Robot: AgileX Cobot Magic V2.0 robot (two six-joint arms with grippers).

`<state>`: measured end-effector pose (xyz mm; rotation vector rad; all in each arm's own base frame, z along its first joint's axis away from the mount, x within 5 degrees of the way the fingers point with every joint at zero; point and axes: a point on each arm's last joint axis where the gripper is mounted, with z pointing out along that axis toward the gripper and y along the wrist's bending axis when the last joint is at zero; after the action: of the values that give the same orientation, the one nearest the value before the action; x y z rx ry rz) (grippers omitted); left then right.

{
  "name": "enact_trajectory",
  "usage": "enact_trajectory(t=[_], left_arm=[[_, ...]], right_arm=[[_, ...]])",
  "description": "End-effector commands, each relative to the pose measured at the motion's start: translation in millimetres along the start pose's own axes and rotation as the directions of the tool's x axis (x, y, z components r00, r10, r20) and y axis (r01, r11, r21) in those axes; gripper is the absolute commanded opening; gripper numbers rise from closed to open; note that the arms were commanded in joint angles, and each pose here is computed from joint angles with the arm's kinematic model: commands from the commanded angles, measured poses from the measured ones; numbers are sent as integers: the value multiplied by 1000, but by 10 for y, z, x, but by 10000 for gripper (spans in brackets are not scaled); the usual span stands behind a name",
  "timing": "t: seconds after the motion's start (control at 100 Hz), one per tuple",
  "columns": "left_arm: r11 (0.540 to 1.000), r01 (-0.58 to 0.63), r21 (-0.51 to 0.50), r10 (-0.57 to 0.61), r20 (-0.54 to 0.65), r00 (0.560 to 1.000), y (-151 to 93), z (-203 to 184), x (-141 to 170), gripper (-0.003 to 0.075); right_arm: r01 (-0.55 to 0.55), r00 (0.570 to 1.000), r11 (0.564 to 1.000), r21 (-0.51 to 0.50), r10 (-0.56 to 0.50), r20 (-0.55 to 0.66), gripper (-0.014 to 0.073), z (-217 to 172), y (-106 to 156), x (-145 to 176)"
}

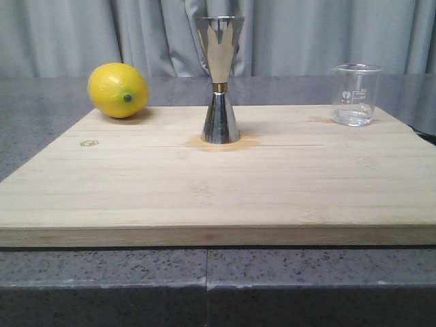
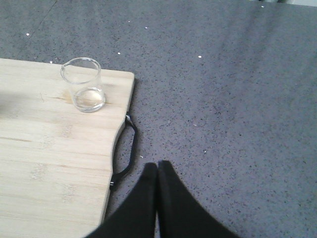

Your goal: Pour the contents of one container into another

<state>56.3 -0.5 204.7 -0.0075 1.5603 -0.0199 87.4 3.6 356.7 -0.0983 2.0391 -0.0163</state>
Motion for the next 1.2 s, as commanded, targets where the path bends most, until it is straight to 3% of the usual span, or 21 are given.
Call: enact_trajectory(t=[0.0, 0.45, 0.66, 0.97, 1.19], left_arm=[[1000, 25, 9, -26, 82, 996, -2, -9, 1, -19], [1000, 25, 9, -26, 82, 996, -2, -9, 1, -19], [1000, 25, 9, -26, 82, 996, -2, -9, 1, -19], [1000, 25, 9, -26, 82, 996, -2, -9, 1, -19], [1000, 25, 9, -26, 82, 996, -2, -9, 1, -19]], right_arm=[[8, 995, 1000, 14, -9, 96, -46, -45, -17, -131], [8, 995, 1000, 14, -9, 96, -46, -45, -17, -131], [-33, 979, 997, 70, 19, 201, -46, -136, -56, 130], [-97, 861, 993, 70, 49, 506, -46, 89, 10, 976], [-91, 792, 994, 56, 38, 610, -46, 345, 49, 1420]])
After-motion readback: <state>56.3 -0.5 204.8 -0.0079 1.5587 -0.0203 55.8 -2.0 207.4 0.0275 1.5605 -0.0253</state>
